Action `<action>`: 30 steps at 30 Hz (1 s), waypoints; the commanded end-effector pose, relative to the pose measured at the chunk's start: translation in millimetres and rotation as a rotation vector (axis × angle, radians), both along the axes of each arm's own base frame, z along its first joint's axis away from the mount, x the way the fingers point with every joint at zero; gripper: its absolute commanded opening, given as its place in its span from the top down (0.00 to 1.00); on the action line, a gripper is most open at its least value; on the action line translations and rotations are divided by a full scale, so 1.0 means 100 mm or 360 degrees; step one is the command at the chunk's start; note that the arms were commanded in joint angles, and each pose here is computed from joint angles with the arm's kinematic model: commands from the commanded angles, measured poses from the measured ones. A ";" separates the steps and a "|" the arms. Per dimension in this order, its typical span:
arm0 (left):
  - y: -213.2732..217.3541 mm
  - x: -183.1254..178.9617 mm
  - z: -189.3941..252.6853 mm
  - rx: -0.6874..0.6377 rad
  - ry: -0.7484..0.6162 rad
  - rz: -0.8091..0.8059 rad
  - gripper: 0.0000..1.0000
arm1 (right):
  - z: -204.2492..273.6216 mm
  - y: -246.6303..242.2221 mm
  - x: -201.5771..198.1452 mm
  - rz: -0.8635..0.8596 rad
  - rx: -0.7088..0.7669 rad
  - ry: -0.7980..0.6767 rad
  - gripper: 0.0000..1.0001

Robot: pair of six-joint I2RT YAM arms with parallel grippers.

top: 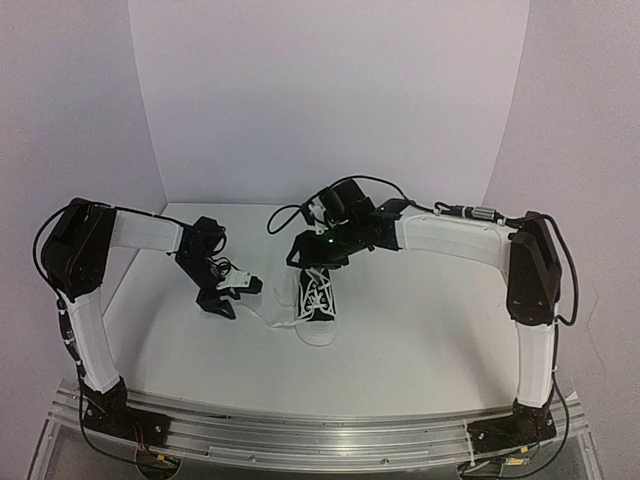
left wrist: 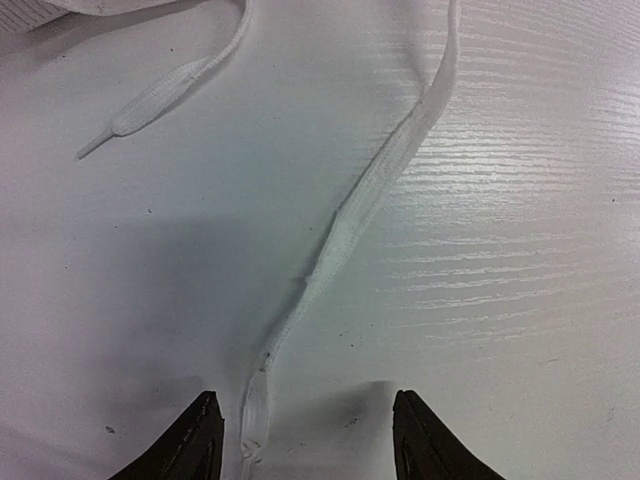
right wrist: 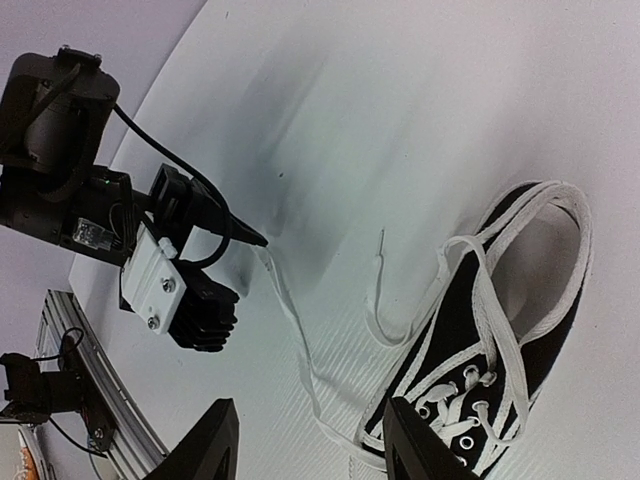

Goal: Tie the shoes

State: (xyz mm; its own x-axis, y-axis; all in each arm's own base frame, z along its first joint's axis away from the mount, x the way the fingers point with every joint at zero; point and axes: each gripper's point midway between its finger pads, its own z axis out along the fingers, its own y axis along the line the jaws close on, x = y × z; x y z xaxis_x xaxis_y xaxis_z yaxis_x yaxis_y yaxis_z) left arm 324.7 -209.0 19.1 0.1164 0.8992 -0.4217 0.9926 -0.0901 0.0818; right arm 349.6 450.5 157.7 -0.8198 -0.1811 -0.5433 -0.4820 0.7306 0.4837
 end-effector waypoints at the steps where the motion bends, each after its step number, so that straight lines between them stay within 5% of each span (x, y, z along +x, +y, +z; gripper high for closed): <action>1: -0.08 0.14 0.00 -0.0006 -0.0113 -0.0029 0.44 | -0.02 0.06 0.01 0.0028 0.0000 0.0006 0.51; 6: -0.13 0.20 -0.11 0.0029 -0.0132 -0.0034 0.49 | -0.04 0.08 -0.03 0.0057 0.0009 0.0028 0.51; 10: -0.12 0.16 -0.17 0.0054 -0.0097 -0.0079 0.61 | -0.02 0.06 -0.03 0.0052 0.0007 0.0020 0.52; 16: -0.14 0.12 -0.24 0.0072 -0.0086 -0.0126 0.99 | -0.07 0.05 -0.04 0.0049 -0.0006 0.0030 0.53; 21: -0.26 0.53 0.09 -0.0039 -0.0239 0.0164 1.00 | 0.02 0.03 -0.07 0.0088 -0.0006 -0.0028 0.53; 25: -0.36 1.05 0.67 -0.0187 -0.0389 0.0473 1.00 | 0.26 0.13 -0.21 0.0241 -0.0037 -0.0305 0.54; 30: -0.48 1.29 1.17 -0.0338 -0.0463 0.0598 1.00 | 0.25 0.36 -0.45 0.0444 -0.0055 -0.0477 0.55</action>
